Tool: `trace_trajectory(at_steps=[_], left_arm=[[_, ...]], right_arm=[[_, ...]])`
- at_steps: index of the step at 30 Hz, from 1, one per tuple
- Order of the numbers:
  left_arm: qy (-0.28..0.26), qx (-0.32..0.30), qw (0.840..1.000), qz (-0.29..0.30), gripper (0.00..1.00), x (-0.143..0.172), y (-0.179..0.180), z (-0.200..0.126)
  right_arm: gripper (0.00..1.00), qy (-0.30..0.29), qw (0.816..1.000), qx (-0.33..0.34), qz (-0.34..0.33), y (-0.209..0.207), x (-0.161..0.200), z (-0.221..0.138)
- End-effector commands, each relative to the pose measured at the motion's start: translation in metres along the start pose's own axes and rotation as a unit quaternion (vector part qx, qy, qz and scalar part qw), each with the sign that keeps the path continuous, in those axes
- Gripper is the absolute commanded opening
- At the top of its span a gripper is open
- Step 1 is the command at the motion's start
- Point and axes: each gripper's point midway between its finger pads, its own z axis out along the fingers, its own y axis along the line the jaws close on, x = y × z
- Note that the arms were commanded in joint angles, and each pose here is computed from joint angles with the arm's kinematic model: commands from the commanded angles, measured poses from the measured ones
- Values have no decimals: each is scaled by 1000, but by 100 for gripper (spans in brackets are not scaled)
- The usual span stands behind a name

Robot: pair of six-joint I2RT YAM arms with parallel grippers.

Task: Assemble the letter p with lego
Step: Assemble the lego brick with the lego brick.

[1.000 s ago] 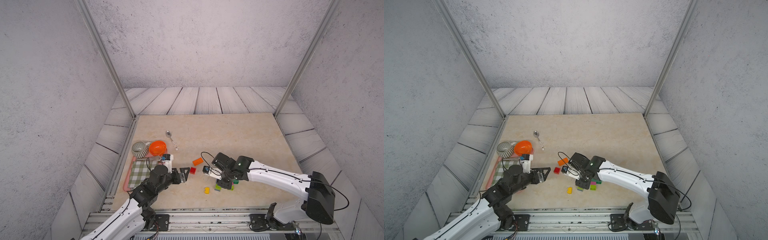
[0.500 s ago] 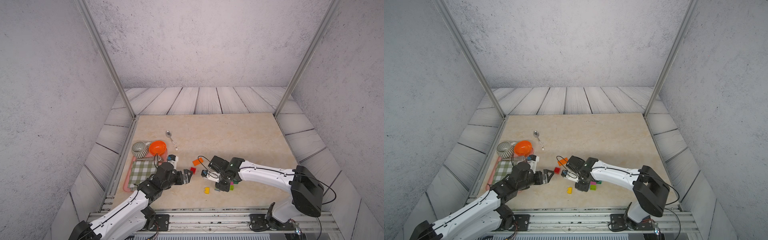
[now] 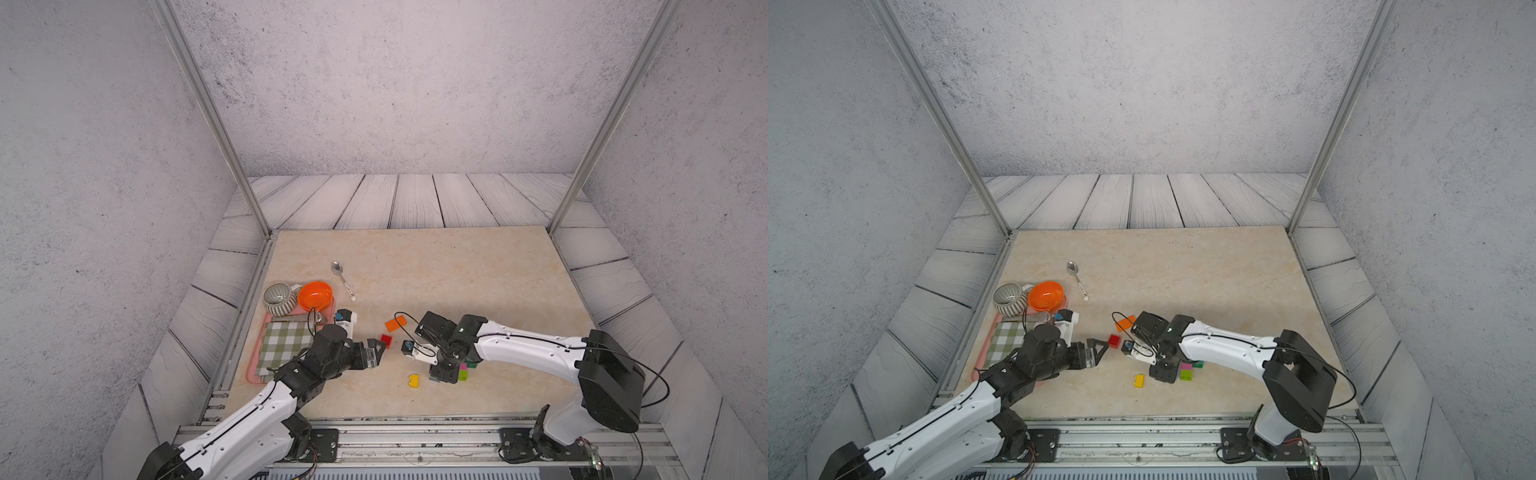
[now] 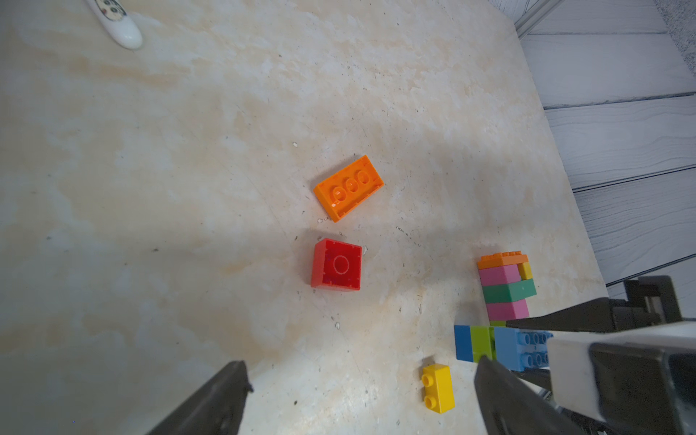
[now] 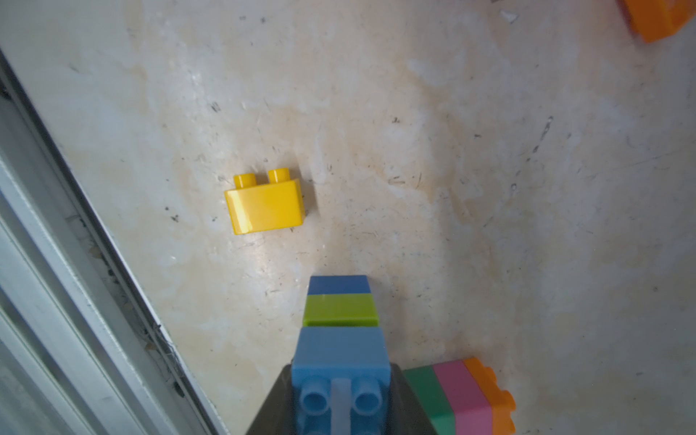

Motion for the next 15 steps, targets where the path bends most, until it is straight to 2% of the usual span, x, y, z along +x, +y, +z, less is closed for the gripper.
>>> trace_trajectory(at_steps=[1,8,15], left_arm=[[-19,11,1000,9,98,-14,-9,-5],[-20,11,1000,10,98,-13,-9,-5],[-22,12,1000,12,98,-14,-9,-6]], right_arm=[[0,71,997,-14,-5,4,27,13],[0,118,993,-26,-6,8,42,16],[0,131,990,-57,-10,17,46,37]])
